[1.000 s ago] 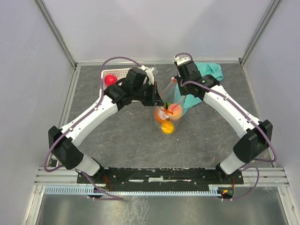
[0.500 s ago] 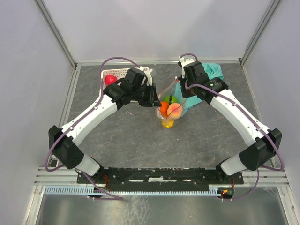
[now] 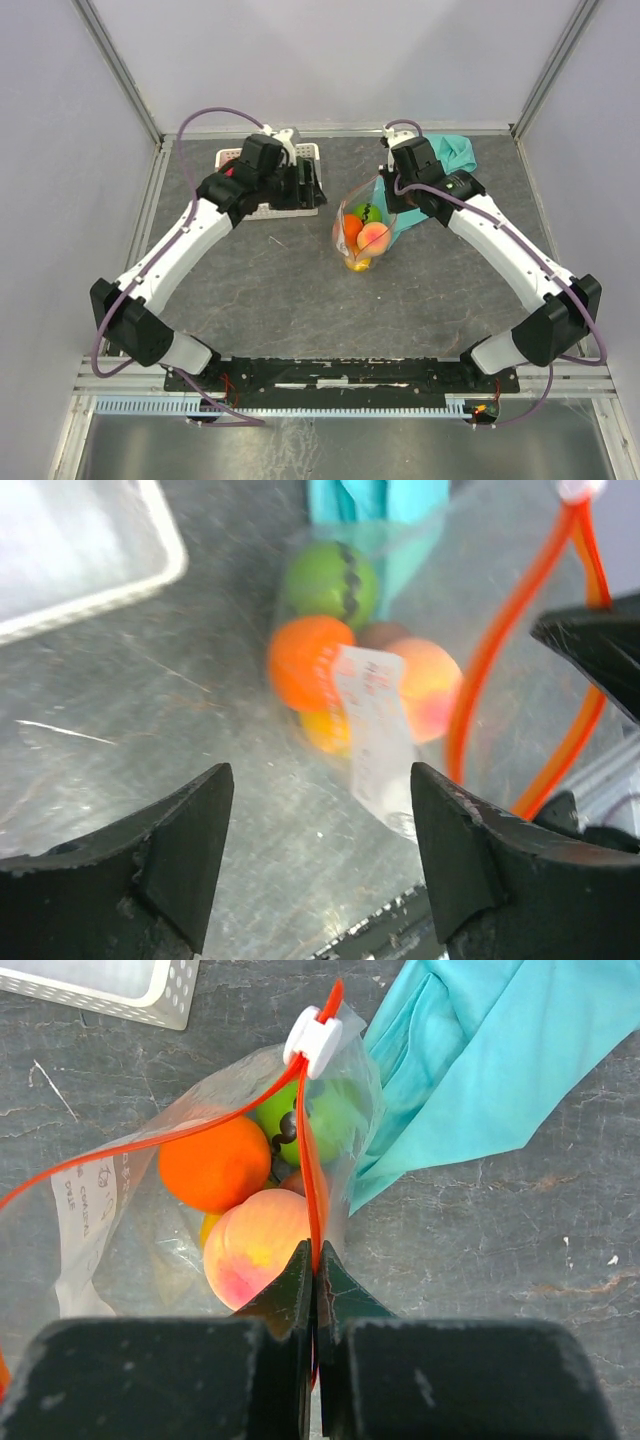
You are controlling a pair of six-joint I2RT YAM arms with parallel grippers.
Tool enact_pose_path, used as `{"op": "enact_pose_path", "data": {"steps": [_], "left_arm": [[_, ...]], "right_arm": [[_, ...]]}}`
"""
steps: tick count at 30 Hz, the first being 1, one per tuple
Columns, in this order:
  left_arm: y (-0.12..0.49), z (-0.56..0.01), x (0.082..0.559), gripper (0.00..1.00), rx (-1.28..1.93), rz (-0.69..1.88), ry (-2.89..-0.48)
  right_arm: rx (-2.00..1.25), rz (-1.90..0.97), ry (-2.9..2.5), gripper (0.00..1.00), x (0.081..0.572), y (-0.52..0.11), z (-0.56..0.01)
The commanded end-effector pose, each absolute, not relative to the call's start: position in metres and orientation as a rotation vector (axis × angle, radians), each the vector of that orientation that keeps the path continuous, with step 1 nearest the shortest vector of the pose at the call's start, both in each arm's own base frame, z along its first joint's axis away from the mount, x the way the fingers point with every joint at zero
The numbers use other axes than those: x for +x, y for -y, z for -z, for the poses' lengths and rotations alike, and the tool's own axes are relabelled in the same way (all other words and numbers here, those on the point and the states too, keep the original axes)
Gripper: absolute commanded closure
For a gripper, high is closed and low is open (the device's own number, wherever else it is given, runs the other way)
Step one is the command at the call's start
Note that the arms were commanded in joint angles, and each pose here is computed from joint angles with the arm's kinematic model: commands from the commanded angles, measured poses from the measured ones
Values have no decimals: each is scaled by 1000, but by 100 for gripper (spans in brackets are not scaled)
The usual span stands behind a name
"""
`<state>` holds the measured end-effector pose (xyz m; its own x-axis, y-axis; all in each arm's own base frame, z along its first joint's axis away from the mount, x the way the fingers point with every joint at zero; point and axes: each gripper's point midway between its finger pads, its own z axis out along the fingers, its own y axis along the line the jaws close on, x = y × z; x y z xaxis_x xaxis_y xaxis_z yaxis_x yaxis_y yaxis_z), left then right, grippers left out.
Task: Place the food in the zip-top bag and seal the zipper
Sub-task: Pick up the fake fruit from the bin.
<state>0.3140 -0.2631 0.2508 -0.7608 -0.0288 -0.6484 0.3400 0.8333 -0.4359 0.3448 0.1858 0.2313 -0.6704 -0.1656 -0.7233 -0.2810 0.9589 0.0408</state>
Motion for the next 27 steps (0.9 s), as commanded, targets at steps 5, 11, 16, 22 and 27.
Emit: {"op": "enact_pose_path", "data": {"steps": [5, 11, 16, 22, 27], "left_arm": [[185, -284, 368, 16, 108, 392, -2165], [142, -257, 401, 11, 67, 115, -2182], [117, -240, 431, 5, 97, -76, -2183], [88, -215, 469, 1, 89, -203, -2207], [72, -196, 498, 1, 92, -293, -2216]], "right_arm": [[-256, -240, -2204, 97, 345, -184, -265], [-263, -251, -2201, 97, 344, -185, -265], [-278, -268, -2205, 97, 344, -188, -264], [-283, -280, -2198, 97, 343, -190, -268], [-295, -289, -2202, 97, 344, -192, -268]]}}
